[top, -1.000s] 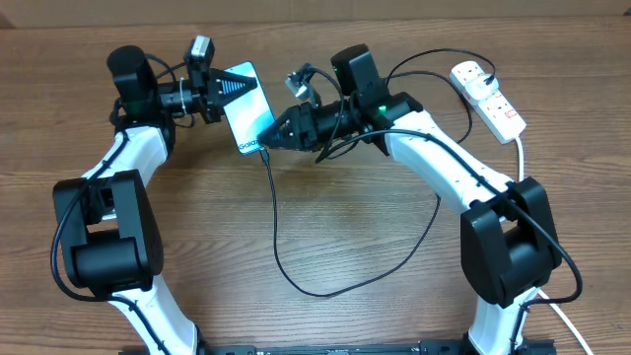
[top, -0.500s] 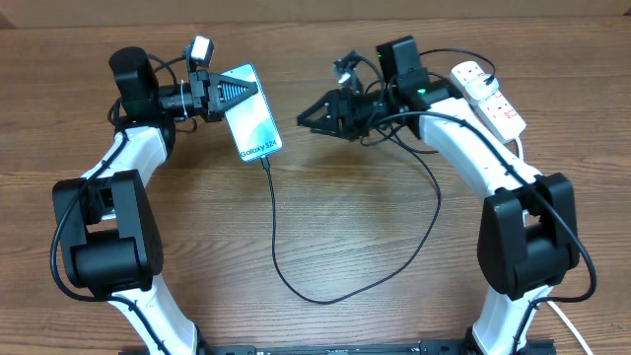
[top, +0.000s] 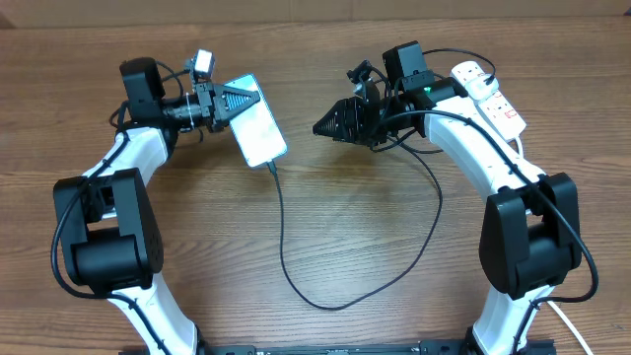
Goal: Plug charger to phone and switch on socket
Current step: 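Release the connector and lower the phone with the left gripper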
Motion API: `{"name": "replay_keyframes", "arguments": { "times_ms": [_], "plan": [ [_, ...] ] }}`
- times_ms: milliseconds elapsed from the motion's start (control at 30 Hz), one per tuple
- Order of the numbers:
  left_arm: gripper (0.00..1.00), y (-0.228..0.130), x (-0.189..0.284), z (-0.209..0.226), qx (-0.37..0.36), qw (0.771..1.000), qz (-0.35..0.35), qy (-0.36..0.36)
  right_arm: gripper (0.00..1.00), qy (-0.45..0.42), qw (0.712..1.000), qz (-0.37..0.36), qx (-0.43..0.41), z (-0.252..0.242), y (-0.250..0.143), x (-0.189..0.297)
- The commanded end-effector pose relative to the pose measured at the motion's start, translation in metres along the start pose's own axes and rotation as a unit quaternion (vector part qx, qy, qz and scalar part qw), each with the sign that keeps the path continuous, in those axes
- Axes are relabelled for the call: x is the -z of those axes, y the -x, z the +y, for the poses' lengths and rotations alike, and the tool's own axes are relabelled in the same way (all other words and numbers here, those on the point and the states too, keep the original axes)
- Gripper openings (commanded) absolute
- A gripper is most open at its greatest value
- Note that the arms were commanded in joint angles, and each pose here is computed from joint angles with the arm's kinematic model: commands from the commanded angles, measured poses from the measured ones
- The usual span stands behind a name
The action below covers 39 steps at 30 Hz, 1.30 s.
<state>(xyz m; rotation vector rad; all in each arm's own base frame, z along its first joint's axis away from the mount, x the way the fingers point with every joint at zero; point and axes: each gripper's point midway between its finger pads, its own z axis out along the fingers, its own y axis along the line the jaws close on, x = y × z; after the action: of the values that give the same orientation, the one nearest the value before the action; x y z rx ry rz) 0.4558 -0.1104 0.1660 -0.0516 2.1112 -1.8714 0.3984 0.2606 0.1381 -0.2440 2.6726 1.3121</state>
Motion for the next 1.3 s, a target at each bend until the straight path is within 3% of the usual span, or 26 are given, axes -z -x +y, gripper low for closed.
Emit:
{"name": "replay_keyframes", "arguments": {
  "times_ms": [0, 200, 467, 600, 833, 1267],
  "plan": [
    [0.04, 0.010, 0.005, 0.045, 0.006, 0.994, -0.054, 0.096, 0.58, -0.013, 0.999, -0.021, 0.026, 0.013, 0.006, 0.013],
    [0.04, -0.011, 0.021, 0.098, 0.027, 0.972, -0.052, 0.229, 0.59, -0.028, 0.999, -0.019, 0.019, 0.007, 0.004, 0.013],
    [0.04, -0.018, 0.027, 0.102, -0.005, 0.963, -0.022, 0.267, 0.60, -0.038, 0.999, -0.017, 0.023, 0.008, 0.002, 0.009],
    [0.04, -0.021, 0.031, 0.106, -0.045, 0.940, 0.018, 0.339, 0.63, -0.055, 0.998, -0.013, 0.028, 0.008, -0.002, 0.003],
    [0.04, -0.025, 0.001, 0.079, -0.127, 0.931, 0.084, 0.331, 0.63, -0.058, 0.998, -0.006, 0.031, 0.011, -0.007, -0.002],
    [0.04, -0.042, -0.009, 0.106, -0.074, 0.939, 0.106, 0.320, 0.63, -0.073, 0.997, 0.003, 0.020, 0.005, -0.012, -0.002]
  ]
}}
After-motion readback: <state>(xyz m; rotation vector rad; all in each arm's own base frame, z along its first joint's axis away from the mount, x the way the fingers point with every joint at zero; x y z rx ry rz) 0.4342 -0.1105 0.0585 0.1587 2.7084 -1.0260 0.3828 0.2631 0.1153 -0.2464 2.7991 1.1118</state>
